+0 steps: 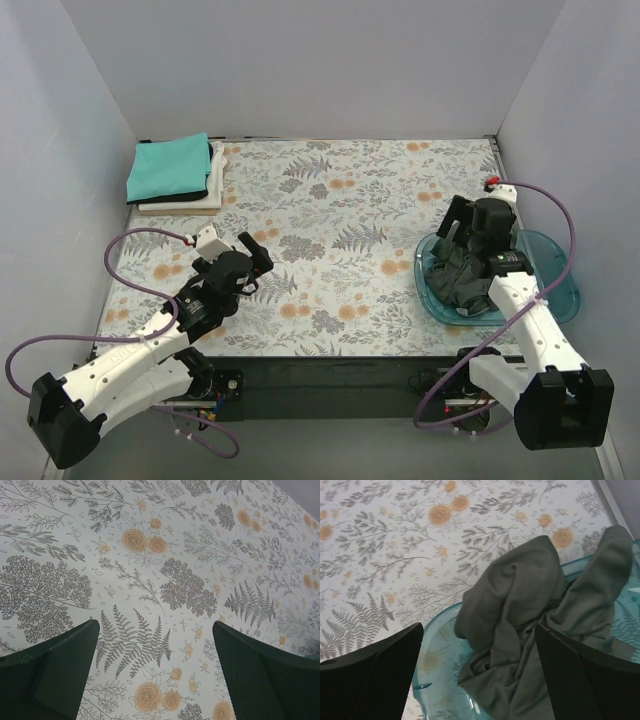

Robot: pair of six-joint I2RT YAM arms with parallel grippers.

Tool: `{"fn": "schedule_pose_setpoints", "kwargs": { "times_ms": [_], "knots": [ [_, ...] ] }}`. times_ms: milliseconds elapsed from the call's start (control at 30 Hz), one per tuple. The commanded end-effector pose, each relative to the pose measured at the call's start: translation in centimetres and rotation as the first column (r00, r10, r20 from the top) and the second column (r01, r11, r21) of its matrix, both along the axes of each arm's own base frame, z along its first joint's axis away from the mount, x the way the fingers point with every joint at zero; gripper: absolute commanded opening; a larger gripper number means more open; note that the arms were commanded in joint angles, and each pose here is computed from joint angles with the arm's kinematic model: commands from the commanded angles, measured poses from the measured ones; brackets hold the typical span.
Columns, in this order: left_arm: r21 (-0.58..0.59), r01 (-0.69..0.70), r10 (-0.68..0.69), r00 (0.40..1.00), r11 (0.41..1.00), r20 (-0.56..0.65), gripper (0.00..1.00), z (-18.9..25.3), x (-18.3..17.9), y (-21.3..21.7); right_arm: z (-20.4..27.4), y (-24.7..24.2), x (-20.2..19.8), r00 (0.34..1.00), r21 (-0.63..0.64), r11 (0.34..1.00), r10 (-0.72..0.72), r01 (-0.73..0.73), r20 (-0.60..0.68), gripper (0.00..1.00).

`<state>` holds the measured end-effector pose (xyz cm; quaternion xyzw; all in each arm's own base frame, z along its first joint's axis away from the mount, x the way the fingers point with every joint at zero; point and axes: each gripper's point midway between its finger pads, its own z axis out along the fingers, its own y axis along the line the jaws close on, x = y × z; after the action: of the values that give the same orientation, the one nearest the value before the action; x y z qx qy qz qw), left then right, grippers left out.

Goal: Fold and stack the t-shirts
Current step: Grab the tshirt from the pile

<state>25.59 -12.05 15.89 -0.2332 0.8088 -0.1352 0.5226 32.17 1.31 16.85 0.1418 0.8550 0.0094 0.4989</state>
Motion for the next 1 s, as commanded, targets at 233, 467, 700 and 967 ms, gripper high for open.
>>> {"fn": "schedule_pose_setpoints", "kwargs": {
  "times_ms": [233,467,700,967],
  "knots": [
    [-0.005,0.001,-0.001,1.000,1.000,0.020,0.96,0.2,0.0,0.0,-1.8,-5.5,0.4,0.986,0.082,0.985,-0.145,0.152,-0.087,0.98],
    [-0.015,0.005,-0.005,0.999,1.000,0.032,0.96,0.5,0.0,0.0,-3.3,-6.7,1.0,0.980,0.084,0.981,-0.164,0.174,-0.116,0.97],
    [-0.024,0.012,-0.011,0.999,1.000,0.036,0.97,0.6,-0.2,0.0,-5.8,-5.7,2.4,0.986,0.151,0.983,-0.086,0.108,-0.145,0.88],
    [-0.017,-0.007,0.008,0.999,1.000,0.038,0.97,0.5,-0.2,0.4,-10.0,-5.6,3.1,0.971,0.168,0.981,-0.058,0.099,-0.234,0.76]
  ]
}}
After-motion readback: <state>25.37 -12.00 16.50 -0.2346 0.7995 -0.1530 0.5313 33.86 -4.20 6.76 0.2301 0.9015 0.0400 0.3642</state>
